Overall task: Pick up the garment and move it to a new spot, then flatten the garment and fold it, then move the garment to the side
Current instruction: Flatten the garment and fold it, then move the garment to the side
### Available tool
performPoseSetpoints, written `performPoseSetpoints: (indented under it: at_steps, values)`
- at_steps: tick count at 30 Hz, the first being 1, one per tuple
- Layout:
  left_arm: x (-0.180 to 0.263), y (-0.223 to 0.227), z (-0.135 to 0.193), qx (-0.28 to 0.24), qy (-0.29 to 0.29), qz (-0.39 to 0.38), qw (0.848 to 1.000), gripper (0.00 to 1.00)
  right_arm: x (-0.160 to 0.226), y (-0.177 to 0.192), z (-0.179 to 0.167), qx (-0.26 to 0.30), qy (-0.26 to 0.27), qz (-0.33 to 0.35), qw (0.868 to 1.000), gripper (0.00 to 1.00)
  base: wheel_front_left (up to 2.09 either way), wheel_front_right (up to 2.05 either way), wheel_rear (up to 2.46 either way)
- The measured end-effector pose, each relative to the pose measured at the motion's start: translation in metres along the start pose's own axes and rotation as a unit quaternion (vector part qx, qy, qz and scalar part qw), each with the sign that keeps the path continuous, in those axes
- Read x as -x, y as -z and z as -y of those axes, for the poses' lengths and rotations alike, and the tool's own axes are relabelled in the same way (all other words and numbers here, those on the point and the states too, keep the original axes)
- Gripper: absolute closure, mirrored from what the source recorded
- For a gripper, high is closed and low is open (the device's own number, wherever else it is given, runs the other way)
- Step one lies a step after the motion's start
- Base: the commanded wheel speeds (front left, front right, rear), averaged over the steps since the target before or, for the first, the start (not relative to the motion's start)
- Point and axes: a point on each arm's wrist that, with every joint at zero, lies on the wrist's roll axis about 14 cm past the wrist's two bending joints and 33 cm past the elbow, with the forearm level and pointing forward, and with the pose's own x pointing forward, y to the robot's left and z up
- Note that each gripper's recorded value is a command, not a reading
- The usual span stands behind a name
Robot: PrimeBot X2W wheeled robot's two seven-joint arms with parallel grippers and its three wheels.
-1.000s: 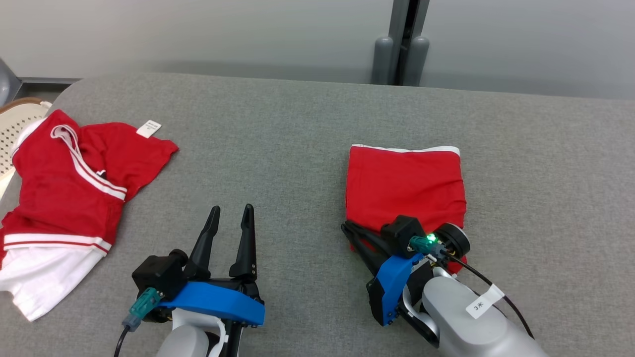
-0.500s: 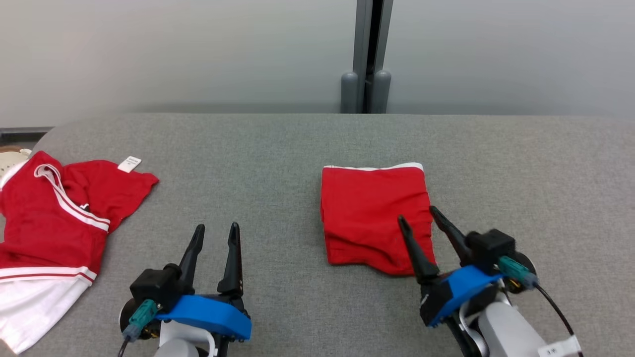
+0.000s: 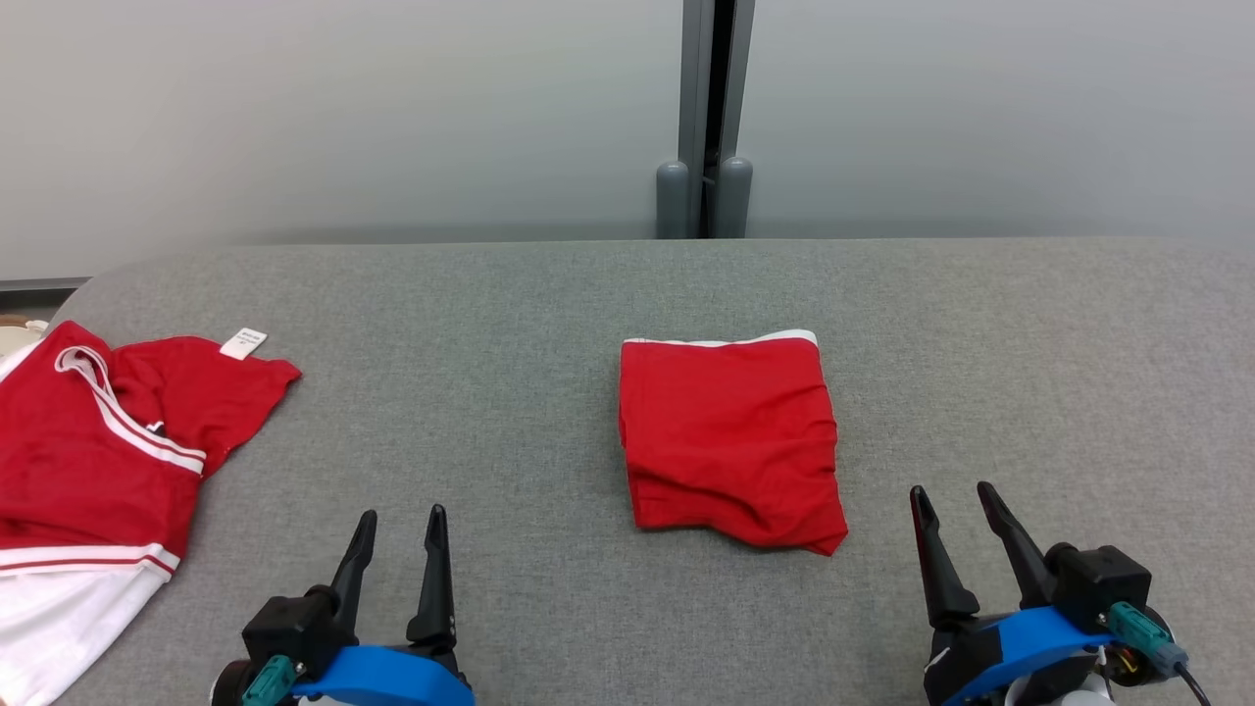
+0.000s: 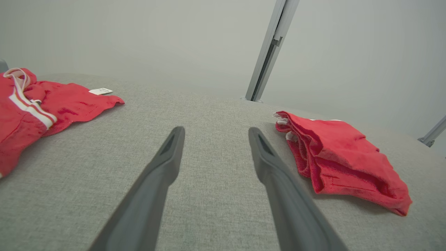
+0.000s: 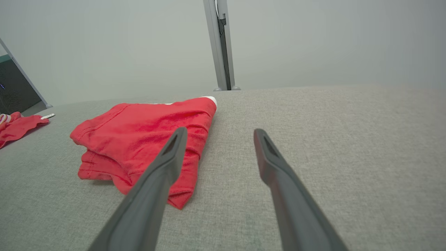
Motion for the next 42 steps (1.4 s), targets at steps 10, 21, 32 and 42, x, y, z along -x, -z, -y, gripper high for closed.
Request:
performPoseSetpoints:
  at_steps: [10, 21, 32, 42]
  values:
    - [0.005, 0.003, -0.009, 0.002, -0.017, -0.002, 1.0, 0.0, -0.001, 0.001, 0.0, -0.007, 0.001, 0.0, 1.0, 0.0, 0.0, 0.0, 0.0]
    - [0.005, -0.001, -0.009, 0.004, -0.018, 0.003, 1.0, 0.0, 0.0, 0.001, 0.0, -0.002, 0.0, -0.001, 1.0, 0.0, 0.0, 0.0, 0.0]
    - [0.004, 0.001, -0.008, 0.008, -0.017, 0.002, 1.0, 0.0, -0.034, -0.008, 0.002, 0.036, -0.003, -0.03, 0.999, 0.0, 0.0, 0.0, 0.0]
    - [0.009, -0.001, -0.022, 0.013, -0.043, 0.004, 0.999, 0.0, -0.081, 0.009, 0.002, 0.043, -0.025, -0.186, 0.981, 0.0, 0.0, 0.0, 0.0]
